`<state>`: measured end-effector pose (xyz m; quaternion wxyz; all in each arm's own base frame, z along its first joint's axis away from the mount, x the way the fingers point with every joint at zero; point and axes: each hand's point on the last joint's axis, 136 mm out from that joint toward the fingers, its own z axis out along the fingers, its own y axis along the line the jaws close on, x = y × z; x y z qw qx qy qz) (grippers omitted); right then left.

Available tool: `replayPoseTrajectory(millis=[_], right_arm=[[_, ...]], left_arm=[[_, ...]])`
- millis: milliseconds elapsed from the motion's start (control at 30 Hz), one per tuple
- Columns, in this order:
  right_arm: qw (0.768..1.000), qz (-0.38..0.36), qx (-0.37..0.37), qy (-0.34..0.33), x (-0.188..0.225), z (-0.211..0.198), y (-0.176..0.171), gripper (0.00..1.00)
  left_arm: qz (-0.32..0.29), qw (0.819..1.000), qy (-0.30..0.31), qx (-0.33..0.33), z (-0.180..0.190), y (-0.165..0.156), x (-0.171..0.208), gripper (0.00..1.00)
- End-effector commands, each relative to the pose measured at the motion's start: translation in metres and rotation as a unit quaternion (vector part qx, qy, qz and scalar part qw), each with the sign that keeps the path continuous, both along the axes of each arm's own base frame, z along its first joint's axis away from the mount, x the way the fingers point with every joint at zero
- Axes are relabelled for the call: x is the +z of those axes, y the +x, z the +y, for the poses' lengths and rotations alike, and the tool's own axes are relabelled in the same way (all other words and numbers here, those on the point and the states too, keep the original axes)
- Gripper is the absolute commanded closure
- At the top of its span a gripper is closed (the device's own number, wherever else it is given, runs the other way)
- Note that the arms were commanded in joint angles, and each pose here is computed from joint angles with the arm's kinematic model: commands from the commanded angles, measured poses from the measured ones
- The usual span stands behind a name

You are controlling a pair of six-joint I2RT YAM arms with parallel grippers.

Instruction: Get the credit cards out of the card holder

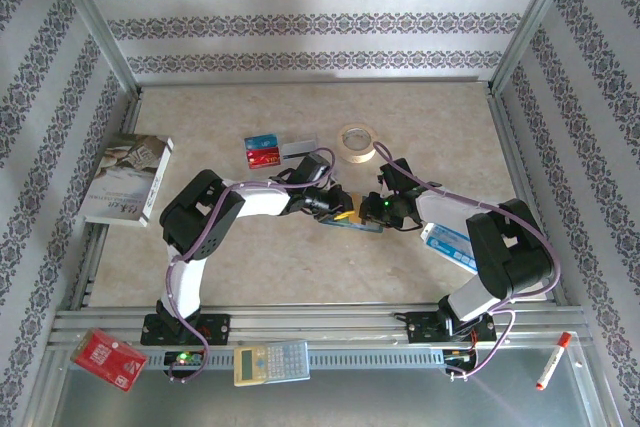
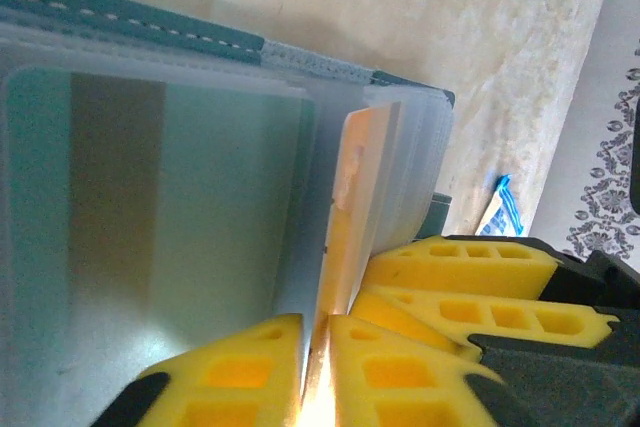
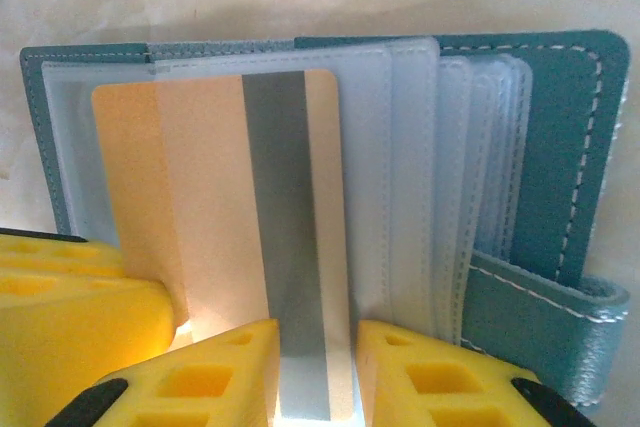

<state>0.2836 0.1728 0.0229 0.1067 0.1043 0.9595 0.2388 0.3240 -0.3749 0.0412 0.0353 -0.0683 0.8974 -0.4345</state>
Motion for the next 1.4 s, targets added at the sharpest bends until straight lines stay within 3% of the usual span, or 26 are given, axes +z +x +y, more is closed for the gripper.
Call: replayPoseTrajectory(millis=[0, 167, 333, 600, 733, 933, 1100, 1267, 1367], right_arm=[[0.999, 0.018, -0.006, -0.031, -0.010, -0.015, -0.006, 0.70], [0.999, 0.023, -0.018, -0.036, -0.013, -0.022, -0.007, 0.70], [0.999, 0.023, -0.027, -0.040, -0.013, -0.027, -0.007, 0.71], [0.999, -0.037, -0.017, 0.002, 0.024, -0.015, 0.014, 0.68], [0.993, -0.108, -0.014, 0.034, 0.068, -0.008, 0.030, 0.58], [0.977, -0.201, -0.039, 0.055, 0.124, -0.021, 0.045, 0.36], [0.970, -0.224, -0.059, 0.069, 0.134, -0.031, 0.047, 0.21], [0.967, -0.232, -0.071, 0.075, 0.134, -0.039, 0.045, 0.06], [0.966, -0.233, -0.078, 0.077, 0.134, -0.043, 0.045, 0.02]], left_arm=[[-0.027, 1.000, -0.011, -0.006, 0.004, 0.008, 0.011, 0.89], [-0.042, 0.999, -0.003, -0.016, 0.014, 0.007, 0.018, 1.00], [-0.058, 0.997, 0.028, -0.052, 0.034, -0.002, 0.026, 1.00], [-0.186, 0.965, 0.160, -0.095, 0.096, 0.009, 0.084, 1.00], [-0.241, 0.947, 0.188, -0.097, 0.122, 0.019, 0.116, 1.00], [-0.321, 0.925, 0.187, -0.077, 0.165, 0.039, 0.156, 1.00], [-0.381, 0.908, 0.158, -0.070, 0.195, 0.050, 0.180, 1.00], [-0.398, 0.899, 0.167, -0.081, 0.222, 0.062, 0.191, 1.00], [-0.442, 0.868, 0.165, -0.155, 0.219, 0.057, 0.196, 1.00]])
